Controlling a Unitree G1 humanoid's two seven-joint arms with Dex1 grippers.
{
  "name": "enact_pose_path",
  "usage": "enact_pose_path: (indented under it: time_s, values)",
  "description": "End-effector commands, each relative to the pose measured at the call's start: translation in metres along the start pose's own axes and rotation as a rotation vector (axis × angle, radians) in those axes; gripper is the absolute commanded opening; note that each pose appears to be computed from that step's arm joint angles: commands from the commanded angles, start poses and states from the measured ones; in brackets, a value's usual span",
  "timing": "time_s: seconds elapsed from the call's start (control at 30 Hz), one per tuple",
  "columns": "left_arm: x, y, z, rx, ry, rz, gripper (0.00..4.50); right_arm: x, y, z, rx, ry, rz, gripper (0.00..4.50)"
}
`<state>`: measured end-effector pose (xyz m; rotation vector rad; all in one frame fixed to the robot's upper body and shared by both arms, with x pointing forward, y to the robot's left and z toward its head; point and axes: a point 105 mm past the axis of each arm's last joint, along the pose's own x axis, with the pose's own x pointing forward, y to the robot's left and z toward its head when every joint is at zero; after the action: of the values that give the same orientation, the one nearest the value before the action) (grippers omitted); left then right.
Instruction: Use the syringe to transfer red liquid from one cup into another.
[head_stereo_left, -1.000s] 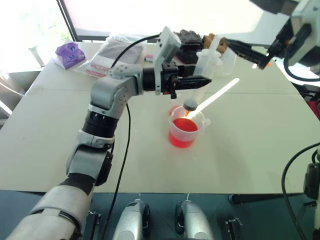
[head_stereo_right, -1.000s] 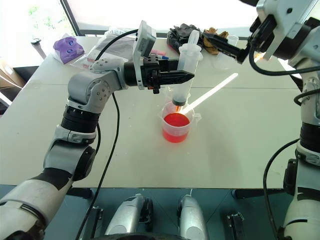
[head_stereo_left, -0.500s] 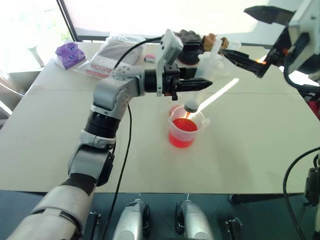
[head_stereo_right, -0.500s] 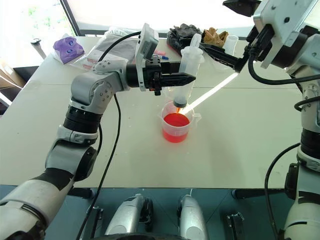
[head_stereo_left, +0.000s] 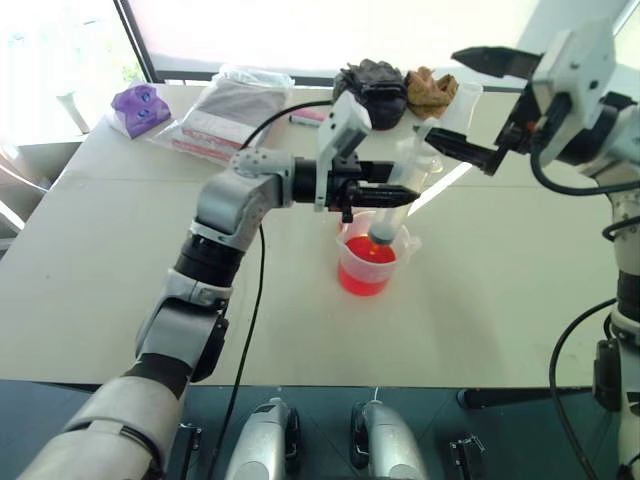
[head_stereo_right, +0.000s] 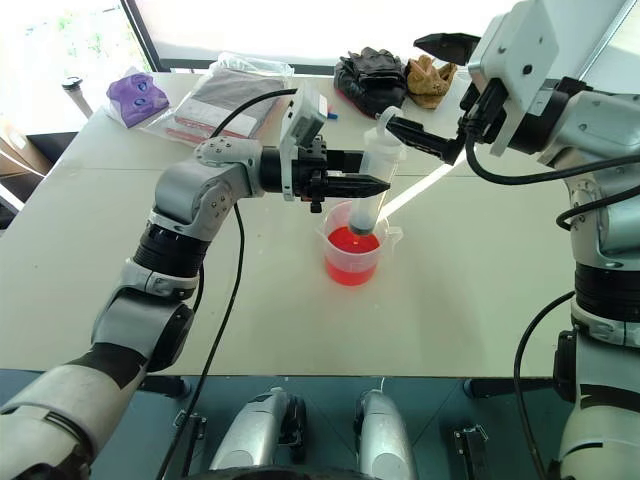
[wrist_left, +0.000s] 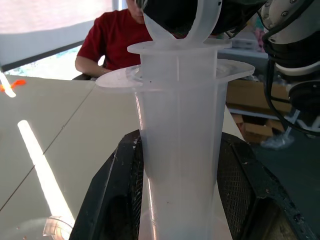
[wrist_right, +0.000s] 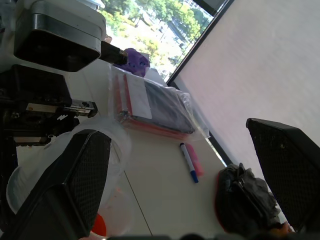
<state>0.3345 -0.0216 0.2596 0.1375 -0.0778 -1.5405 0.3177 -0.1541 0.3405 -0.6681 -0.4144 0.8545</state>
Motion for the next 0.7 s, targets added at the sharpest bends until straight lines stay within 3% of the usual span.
enact_pose_path:
  time_s: [0.03,0.23,0.63,0.7]
  values:
    - [0.004,-0.002,-0.007,0.033,0.027,-0.004,1.57,0.000,0.007,0.014,-0.021,-0.039,0.030,4.43]
    - [0.002,-0.001,-0.030,0.074,0.087,0.013,1.57,0.001,0.020,0.009,0.006,-0.025,0.069,4.43]
    - [0.003,0.001,-0.041,0.089,0.105,0.030,1.57,0.006,0.033,0.003,0.014,-0.014,0.090,4.43]
    - [0.002,-0.001,-0.042,0.087,0.109,0.023,1.57,0.006,0.029,0.003,-0.001,-0.012,0.077,3.93]
